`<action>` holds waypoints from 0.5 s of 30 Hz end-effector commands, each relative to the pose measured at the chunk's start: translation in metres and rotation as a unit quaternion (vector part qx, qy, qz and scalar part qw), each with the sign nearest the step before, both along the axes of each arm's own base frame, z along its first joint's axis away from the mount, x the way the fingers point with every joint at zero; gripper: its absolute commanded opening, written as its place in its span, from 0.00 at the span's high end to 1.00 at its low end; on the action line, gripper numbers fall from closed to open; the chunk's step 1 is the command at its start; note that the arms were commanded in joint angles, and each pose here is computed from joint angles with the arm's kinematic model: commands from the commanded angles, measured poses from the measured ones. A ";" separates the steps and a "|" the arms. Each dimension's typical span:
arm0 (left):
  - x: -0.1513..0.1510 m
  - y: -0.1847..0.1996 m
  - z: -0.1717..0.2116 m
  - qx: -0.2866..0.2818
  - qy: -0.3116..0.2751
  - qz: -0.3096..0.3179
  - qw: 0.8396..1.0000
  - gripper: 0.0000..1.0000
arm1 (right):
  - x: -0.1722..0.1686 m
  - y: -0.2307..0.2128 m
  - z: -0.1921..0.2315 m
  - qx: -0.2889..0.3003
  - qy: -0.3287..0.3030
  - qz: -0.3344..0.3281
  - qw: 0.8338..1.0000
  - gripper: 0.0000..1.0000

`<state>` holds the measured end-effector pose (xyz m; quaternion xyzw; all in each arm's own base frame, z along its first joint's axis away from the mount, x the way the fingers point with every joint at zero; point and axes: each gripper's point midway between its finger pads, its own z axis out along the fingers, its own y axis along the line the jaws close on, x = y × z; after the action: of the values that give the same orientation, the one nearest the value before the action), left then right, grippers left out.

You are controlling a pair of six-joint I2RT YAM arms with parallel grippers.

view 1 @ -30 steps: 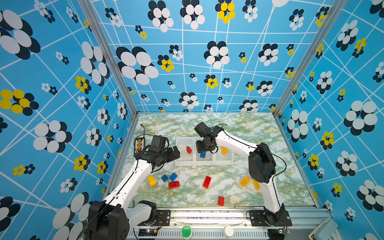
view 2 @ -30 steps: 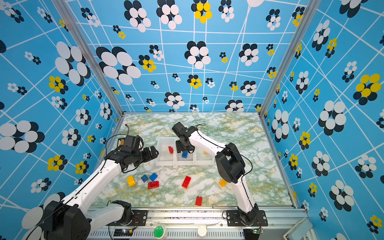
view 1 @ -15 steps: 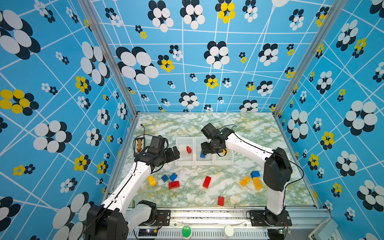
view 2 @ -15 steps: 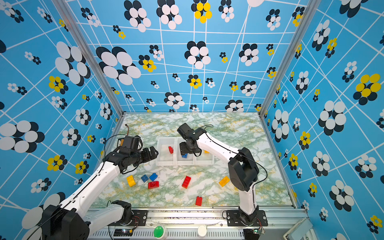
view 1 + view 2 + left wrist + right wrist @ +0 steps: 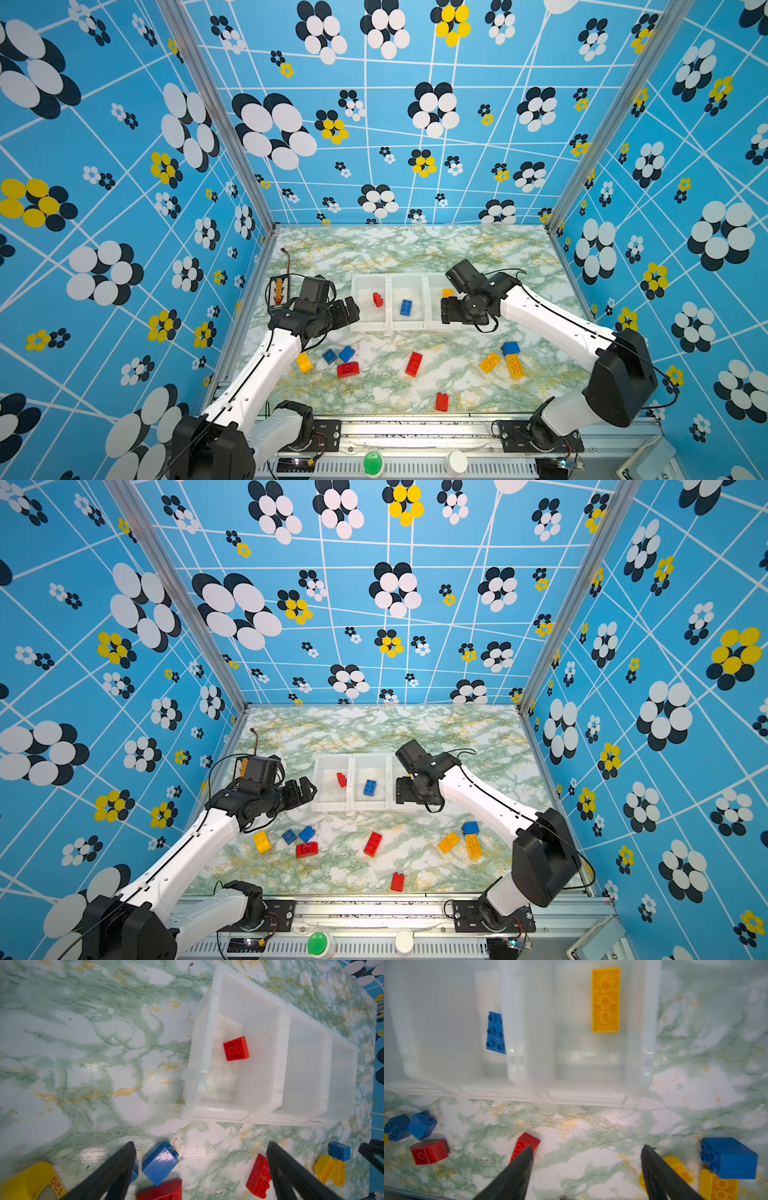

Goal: Sort the legos into containers by color
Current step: 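Move the right gripper back and lower it onto a yellow brick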

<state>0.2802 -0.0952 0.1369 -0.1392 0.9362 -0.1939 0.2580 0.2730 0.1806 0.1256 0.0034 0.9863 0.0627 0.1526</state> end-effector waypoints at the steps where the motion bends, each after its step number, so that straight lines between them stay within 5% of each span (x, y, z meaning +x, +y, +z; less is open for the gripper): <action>1: -0.001 0.000 0.002 -0.011 -0.006 0.004 1.000 0.01 | -0.019 -0.030 -0.006 -0.002 0.018 -0.053 0.998 0.16; 15: 0.000 0.000 0.002 -0.011 -0.012 0.003 1.000 0.01 | -0.083 -0.099 -0.060 0.018 0.081 -0.212 0.974 0.13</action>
<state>0.2806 -0.0965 0.1378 -0.1404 0.9338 -0.2001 0.2614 0.1990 0.0847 0.0736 0.1834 0.9774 0.0412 0.0964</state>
